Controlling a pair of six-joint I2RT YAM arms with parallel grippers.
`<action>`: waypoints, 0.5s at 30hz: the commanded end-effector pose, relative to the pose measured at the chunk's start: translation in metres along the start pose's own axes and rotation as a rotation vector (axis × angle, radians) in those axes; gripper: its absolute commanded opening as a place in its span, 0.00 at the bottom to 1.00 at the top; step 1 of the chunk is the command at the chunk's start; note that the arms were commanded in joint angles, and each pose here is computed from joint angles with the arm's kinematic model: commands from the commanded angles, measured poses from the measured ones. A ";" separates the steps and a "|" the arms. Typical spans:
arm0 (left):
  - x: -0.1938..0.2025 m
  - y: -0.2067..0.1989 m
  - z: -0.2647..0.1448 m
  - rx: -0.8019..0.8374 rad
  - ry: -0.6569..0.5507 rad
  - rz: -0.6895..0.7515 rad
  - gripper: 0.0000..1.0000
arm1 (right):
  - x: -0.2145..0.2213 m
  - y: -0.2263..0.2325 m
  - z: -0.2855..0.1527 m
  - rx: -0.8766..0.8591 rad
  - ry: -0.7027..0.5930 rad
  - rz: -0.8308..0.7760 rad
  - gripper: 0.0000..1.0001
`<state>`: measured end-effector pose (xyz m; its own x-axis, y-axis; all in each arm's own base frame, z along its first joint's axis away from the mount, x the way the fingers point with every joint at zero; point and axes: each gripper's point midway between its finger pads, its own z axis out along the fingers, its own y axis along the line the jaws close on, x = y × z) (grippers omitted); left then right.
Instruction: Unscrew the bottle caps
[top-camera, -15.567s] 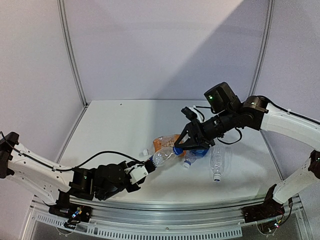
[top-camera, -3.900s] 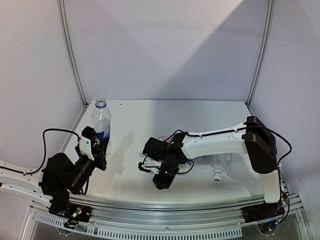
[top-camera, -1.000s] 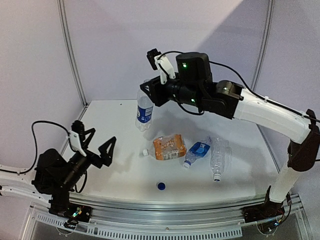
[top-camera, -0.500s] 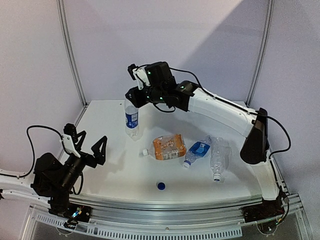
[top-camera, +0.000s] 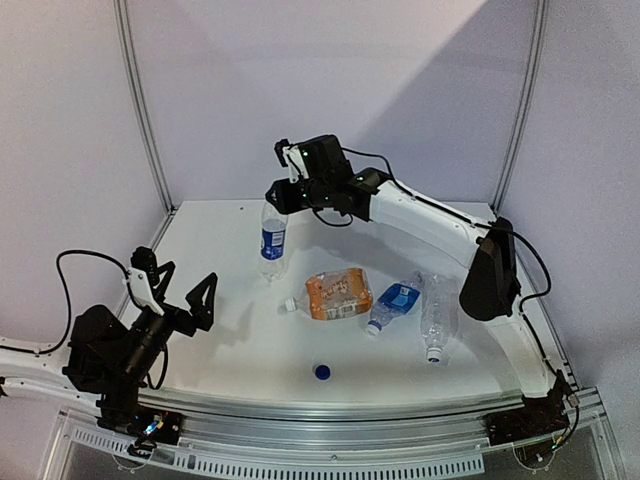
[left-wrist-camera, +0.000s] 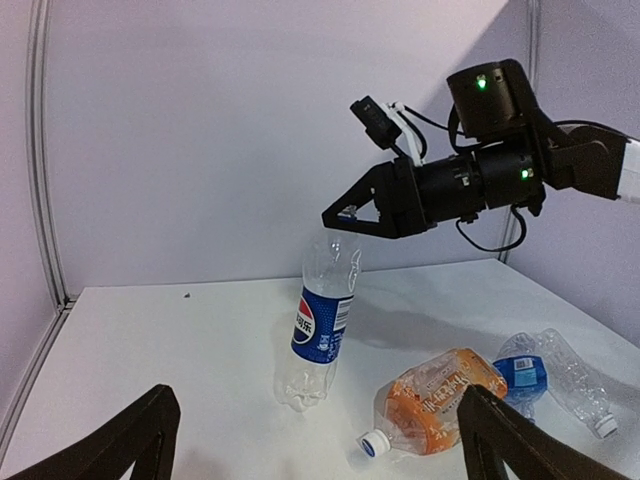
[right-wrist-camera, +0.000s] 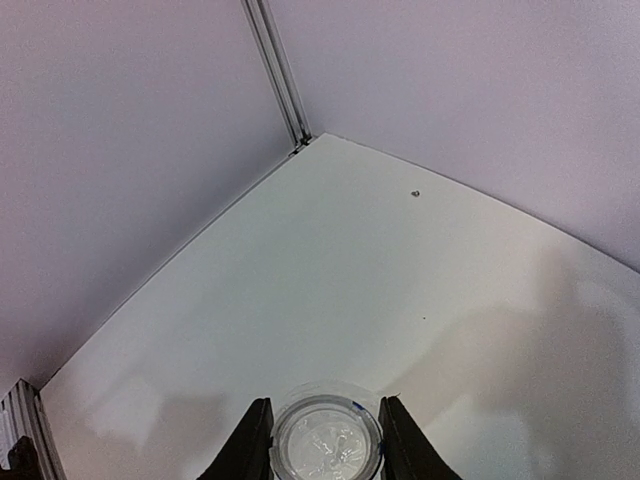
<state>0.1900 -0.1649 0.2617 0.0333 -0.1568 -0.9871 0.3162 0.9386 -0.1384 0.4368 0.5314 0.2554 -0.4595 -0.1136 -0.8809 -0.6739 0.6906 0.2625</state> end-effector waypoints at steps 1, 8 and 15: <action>-0.005 -0.002 0.001 0.005 -0.001 0.000 0.99 | -0.002 -0.010 0.005 0.045 -0.009 0.020 0.00; -0.005 -0.003 0.001 0.012 0.000 0.000 0.99 | 0.006 -0.025 0.002 0.133 0.025 -0.020 0.00; -0.003 -0.004 0.002 0.014 0.003 0.006 0.99 | 0.014 -0.033 0.002 0.176 0.050 -0.060 0.05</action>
<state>0.1895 -0.1679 0.2609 0.0317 -0.1512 -0.9880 0.3283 0.9352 -0.1326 0.4468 0.5146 0.2497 -0.4549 -0.1492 -0.8780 -0.6133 0.7673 0.1874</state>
